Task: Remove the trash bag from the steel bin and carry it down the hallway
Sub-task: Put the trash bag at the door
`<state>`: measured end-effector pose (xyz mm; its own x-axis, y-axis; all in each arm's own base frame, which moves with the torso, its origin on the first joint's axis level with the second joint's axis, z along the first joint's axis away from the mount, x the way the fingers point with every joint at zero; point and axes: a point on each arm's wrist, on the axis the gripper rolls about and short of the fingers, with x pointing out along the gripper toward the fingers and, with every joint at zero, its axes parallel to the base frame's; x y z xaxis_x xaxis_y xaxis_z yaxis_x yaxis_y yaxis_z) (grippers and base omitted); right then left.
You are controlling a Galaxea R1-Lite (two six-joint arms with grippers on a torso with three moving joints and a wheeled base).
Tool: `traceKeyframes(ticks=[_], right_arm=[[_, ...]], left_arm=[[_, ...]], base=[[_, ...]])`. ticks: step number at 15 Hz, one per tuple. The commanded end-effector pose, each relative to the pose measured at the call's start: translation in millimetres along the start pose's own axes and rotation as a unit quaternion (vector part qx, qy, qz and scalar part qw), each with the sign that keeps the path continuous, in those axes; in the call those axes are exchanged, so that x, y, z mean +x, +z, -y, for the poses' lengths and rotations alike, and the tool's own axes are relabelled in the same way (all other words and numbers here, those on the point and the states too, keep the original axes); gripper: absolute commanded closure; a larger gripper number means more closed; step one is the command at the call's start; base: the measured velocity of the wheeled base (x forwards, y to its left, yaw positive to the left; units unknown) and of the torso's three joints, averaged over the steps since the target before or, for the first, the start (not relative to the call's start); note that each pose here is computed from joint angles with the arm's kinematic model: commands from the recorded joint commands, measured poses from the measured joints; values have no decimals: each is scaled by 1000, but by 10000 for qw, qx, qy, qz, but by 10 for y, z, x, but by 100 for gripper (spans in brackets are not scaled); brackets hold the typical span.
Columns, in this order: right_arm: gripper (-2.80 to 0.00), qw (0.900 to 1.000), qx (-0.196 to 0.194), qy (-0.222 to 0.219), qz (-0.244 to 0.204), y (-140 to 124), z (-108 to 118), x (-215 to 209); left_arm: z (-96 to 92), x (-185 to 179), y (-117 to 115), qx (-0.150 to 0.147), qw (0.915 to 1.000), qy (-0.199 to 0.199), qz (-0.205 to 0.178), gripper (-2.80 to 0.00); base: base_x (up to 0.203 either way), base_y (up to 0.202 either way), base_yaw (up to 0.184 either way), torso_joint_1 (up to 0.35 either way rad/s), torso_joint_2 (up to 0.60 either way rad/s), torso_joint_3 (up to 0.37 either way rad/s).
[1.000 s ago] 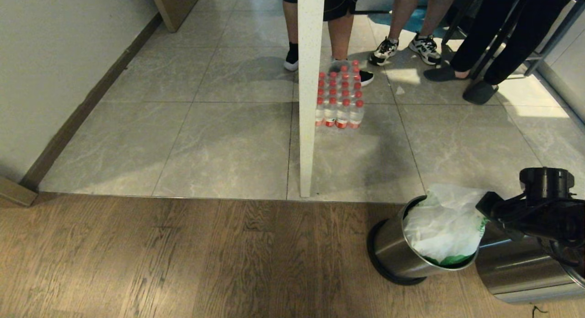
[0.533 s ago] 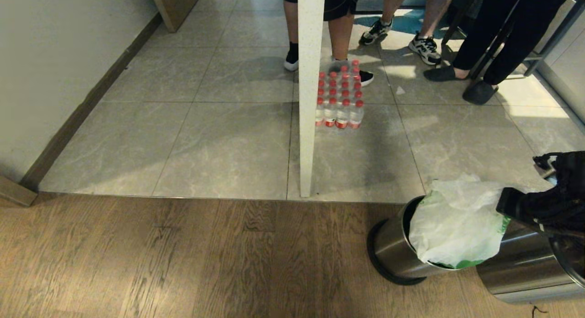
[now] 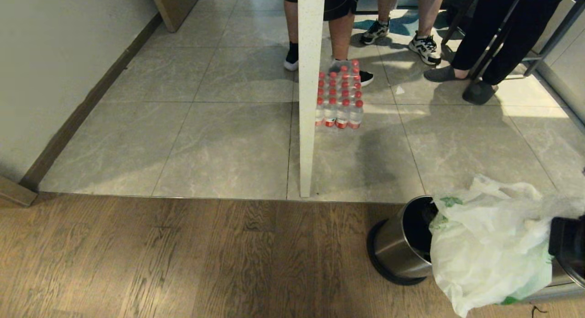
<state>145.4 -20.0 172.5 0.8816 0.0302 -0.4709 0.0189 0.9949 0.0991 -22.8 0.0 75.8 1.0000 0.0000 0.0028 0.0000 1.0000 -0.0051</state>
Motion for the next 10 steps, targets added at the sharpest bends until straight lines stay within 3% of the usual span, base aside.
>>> traceKeyframes(ticks=[1, 5, 8, 10], right_arm=[[0, 9972, -236, 115, 701, -201, -125, -526], [0, 9959, -420, 19, 802, -931, -150, -994], [0, 9935, -826, -147, 775, -1432, -104, -992], [0, 9861, -1005, -122, 1316, -1505, -93, -969]], left_arm=[[0, 0, 0, 3, 10000, 0, 2, 0], [0, 0, 0, -5, 10000, 0, 2, 0], [0, 0, 0, -3, 10000, 0, 2, 0], [0, 0, 0, -5, 10000, 0, 2, 0]], base=[[0, 0, 0, 0, 0, 0], [0, 0, 0, 0, 0, 0], [0, 0, 0, 0, 0, 0], [0, 0, 0, 0, 0, 0]])
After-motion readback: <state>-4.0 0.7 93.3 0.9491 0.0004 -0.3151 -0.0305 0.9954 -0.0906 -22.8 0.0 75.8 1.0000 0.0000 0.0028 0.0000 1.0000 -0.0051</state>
